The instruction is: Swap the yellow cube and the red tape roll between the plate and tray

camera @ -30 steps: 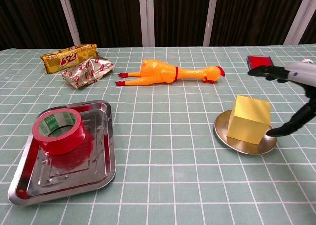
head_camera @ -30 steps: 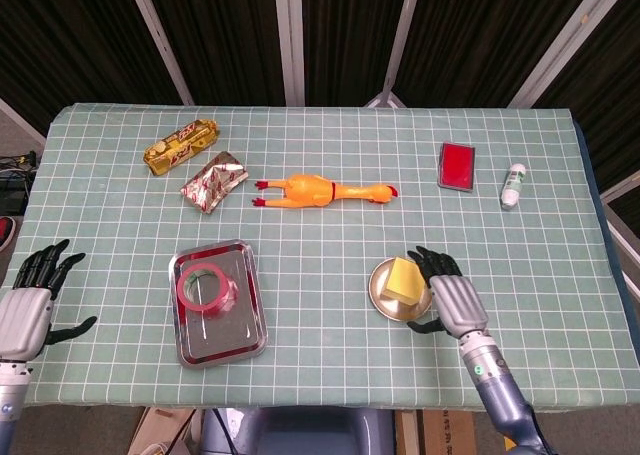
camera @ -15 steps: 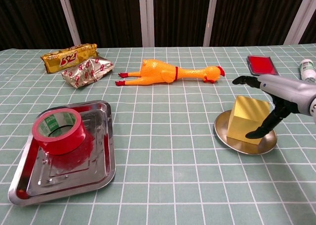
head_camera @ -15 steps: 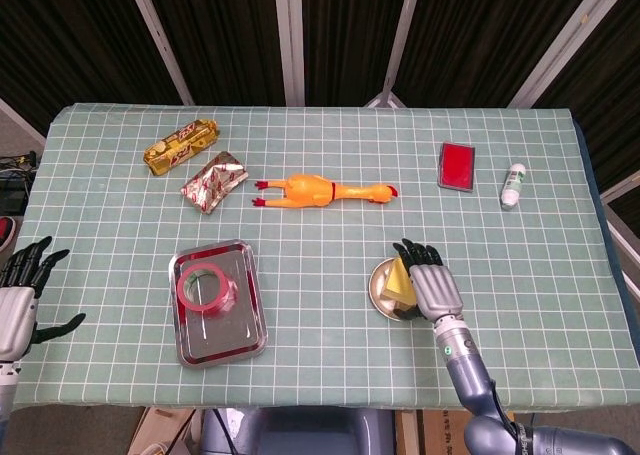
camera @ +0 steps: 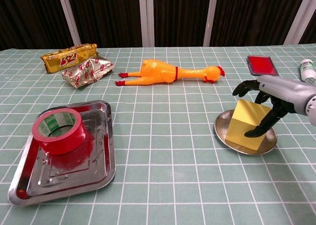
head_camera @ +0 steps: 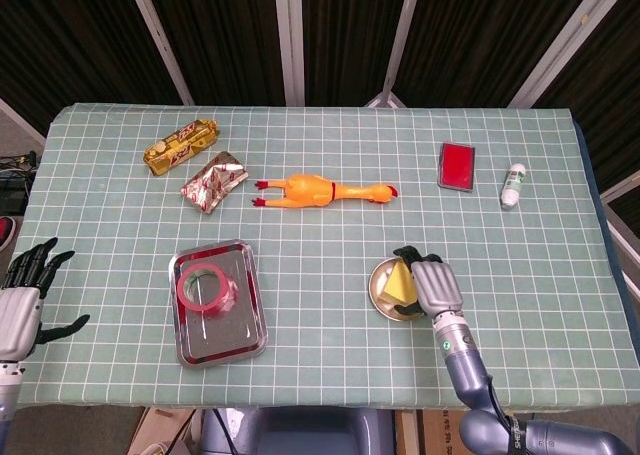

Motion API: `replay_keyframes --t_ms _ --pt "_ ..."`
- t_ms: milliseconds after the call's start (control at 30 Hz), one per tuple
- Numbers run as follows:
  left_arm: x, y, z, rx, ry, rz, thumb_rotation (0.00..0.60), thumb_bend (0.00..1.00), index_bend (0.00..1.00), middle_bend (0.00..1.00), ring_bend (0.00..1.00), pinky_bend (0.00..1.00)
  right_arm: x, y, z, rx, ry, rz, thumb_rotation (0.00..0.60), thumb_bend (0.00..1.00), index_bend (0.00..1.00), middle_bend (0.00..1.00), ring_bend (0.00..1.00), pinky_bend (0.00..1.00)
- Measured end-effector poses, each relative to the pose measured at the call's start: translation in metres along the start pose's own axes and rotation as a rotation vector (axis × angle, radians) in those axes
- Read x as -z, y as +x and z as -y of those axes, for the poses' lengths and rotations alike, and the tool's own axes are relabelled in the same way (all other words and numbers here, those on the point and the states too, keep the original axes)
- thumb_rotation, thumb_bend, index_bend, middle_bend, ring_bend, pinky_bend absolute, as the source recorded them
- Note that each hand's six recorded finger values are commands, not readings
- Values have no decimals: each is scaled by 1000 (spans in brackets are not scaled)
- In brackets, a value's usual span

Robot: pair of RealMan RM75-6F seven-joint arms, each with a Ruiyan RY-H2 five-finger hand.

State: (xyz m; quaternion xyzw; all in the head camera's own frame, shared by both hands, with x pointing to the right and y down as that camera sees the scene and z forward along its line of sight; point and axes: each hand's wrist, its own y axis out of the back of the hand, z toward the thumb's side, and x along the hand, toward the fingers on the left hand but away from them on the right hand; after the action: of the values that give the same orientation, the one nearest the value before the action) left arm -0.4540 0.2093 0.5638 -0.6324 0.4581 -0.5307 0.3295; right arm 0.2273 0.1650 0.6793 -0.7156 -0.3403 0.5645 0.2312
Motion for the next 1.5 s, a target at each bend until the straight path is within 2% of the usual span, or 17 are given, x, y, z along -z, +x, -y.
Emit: replay_keyframes --t_ms 233,400,567,733,967,1067,1133,1233,1267,1333,1500 --pt "2 2 1 6 -5 -8 600 83 167 0 0 74 -8 -5 -2 56 -4 -16 600 202 403 392 545 373" --pt "2 2 0 6 -8 -11 600 83 167 0 0 74 -18 -9 -16 138 -31 -46 600 220 414 398 551 372" --pt "2 3 1 8 -8 -11 600 83 167 0 0 74 -44 -17 -37 187 -23 -107 600 220 414 398 549 279" --pt "5 5 1 11 -5 -22 600 83 167 0 0 74 -77 -31 -42 162 -28 -166 600 220 414 398 533 249" --pt "13 9 1 13 -3 -55 600 83 167 0 0 75 -124 -57 -24 117 -16 -214 600 219 414 398 506 226" --pt "16 11 -1 9 -3 -64 600 84 167 0 0 75 -133 -68 -14 112 -10 -212 600 215 379 356 437 142" --pt "17 11 -1 10 0 -67 600 83 167 0 0 75 -138 -75 -9 107 -4 -211 600 165 284 262 291 39" --pt "19 13 0 15 -2 -70 600 83 166 0 0 75 -145 -83 3 76 17 -215 600 57 153 112 80 0" --pt "19 13 -1 15 -1 -72 600 84 166 0 0 75 -147 -85 8 55 27 -219 600 40 127 79 46 0" --pt "19 14 0 16 1 -73 600 84 167 0 0 75 -148 -85 15 23 48 -224 600 10 81 18 3 0" --pt "17 14 2 23 6 -63 600 84 166 0 0 75 -149 -79 16 7 65 -237 600 0 59 0 0 0"
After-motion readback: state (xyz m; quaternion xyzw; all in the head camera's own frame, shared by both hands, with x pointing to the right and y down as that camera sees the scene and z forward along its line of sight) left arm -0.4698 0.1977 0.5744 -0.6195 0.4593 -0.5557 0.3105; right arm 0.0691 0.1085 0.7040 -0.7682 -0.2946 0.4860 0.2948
